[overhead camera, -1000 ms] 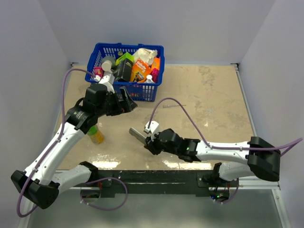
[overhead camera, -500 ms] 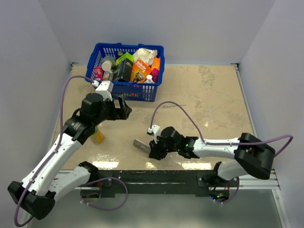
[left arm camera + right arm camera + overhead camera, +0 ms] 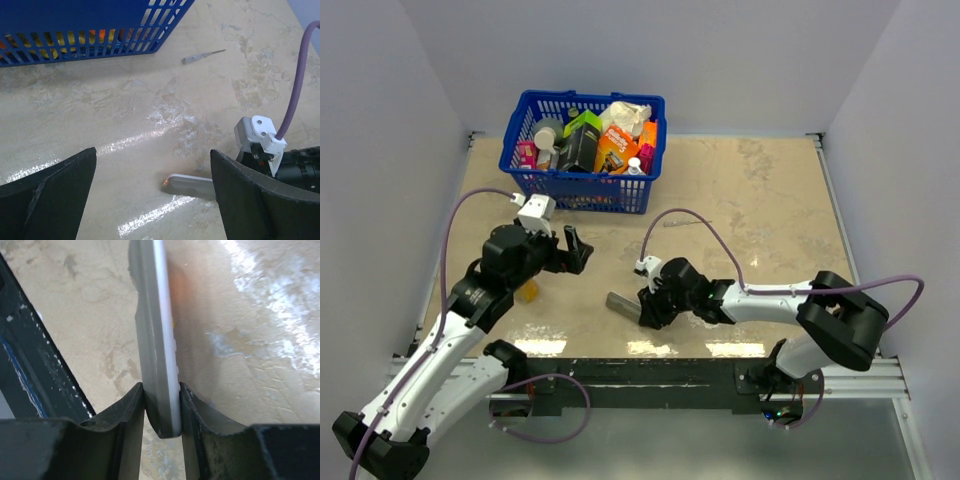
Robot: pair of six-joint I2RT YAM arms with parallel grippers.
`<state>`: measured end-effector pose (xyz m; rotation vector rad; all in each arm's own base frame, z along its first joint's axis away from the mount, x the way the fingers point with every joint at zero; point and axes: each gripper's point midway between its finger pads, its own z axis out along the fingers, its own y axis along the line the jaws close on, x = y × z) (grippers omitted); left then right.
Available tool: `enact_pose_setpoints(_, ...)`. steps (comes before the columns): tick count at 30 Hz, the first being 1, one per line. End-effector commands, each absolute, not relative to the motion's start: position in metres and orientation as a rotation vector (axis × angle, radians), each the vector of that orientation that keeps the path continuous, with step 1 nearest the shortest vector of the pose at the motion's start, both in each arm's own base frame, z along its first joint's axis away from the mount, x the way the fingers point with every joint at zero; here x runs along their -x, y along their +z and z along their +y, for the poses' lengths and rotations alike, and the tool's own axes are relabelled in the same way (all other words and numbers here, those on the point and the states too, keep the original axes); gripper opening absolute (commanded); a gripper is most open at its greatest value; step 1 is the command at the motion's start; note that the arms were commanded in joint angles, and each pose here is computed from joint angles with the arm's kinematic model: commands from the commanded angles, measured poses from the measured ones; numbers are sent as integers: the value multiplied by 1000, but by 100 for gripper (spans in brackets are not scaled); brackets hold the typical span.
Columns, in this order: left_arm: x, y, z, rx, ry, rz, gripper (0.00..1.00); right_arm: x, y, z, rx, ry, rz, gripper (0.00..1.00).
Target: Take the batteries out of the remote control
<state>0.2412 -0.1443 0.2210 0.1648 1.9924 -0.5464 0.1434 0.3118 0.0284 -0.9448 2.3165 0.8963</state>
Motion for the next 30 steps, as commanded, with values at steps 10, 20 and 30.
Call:
enact_pose_setpoints(10,-242,250,-146,-220,-572,1849,100,-171,44,308,634,884,2321,21)
enact_pose_setpoints(20,-241,255,-142,-205,-554,1828,100,-175,65,285,-25,1067,2266,26)
enact_pose_setpoints(30,-241,255,-140,-197,-546,1829,100,-178,74,255,-266,1035,2220,42)
